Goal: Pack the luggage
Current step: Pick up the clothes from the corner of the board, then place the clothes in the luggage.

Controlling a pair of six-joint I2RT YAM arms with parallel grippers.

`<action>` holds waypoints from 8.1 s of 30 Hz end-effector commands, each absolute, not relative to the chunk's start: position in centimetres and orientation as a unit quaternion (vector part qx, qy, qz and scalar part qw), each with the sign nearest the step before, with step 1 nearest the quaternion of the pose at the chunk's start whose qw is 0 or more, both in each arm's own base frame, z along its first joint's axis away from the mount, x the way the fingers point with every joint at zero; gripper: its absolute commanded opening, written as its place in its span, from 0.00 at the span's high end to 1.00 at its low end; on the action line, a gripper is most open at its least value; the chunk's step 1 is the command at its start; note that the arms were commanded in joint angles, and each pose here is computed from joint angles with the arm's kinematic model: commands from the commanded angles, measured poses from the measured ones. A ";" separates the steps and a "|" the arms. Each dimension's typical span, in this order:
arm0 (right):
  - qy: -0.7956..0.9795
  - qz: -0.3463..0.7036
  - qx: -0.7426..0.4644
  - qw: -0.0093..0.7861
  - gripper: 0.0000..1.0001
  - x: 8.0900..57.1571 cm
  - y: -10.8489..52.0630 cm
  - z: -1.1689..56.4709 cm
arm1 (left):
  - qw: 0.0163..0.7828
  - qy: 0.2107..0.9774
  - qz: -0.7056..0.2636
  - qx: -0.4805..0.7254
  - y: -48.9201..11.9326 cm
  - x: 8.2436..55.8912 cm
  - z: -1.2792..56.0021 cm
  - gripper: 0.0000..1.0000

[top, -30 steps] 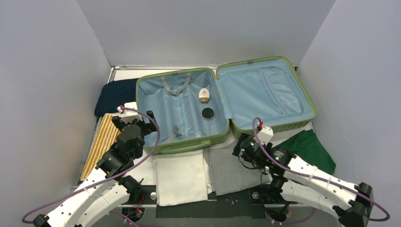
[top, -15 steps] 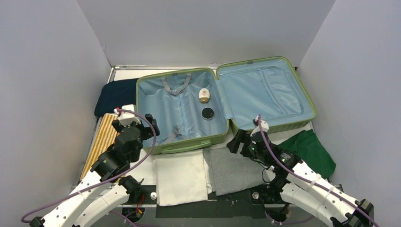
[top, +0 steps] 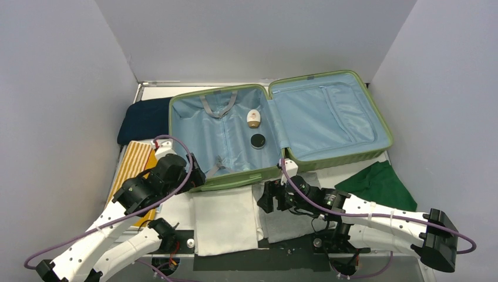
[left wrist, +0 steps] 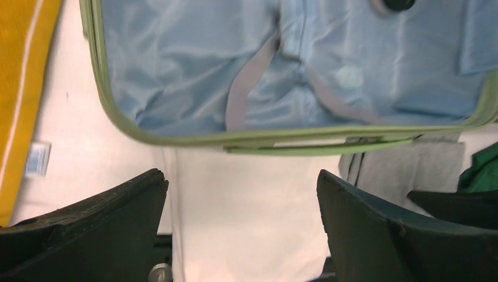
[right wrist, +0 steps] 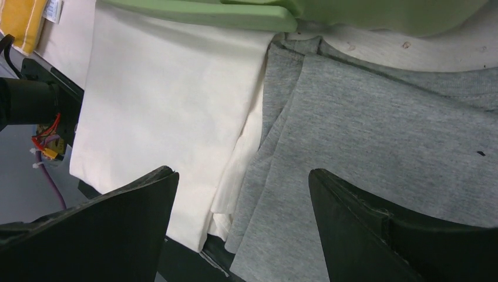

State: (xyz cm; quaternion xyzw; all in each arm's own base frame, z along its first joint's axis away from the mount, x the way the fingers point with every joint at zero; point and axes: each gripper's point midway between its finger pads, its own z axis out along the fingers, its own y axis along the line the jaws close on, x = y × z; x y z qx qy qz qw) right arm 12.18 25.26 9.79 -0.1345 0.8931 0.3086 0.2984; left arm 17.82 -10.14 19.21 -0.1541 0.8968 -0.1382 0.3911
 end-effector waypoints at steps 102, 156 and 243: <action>0.852 0.336 -0.173 0.362 0.15 13.5 26.7 13.7 | 0.168 0.969 -0.086 -0.158 -12.4 8.8 3.4 0.03; 0.760 0.418 -0.265 0.421 0.15 12.4 28.7 25.4 | 0.223 0.914 -0.337 -0.033 -21.1 10.5 22.2 1.00; 0.721 0.393 -0.163 0.547 0.15 15.7 24.6 30.7 | 0.513 0.785 -0.319 -0.137 -22.5 39.5 33.2 1.00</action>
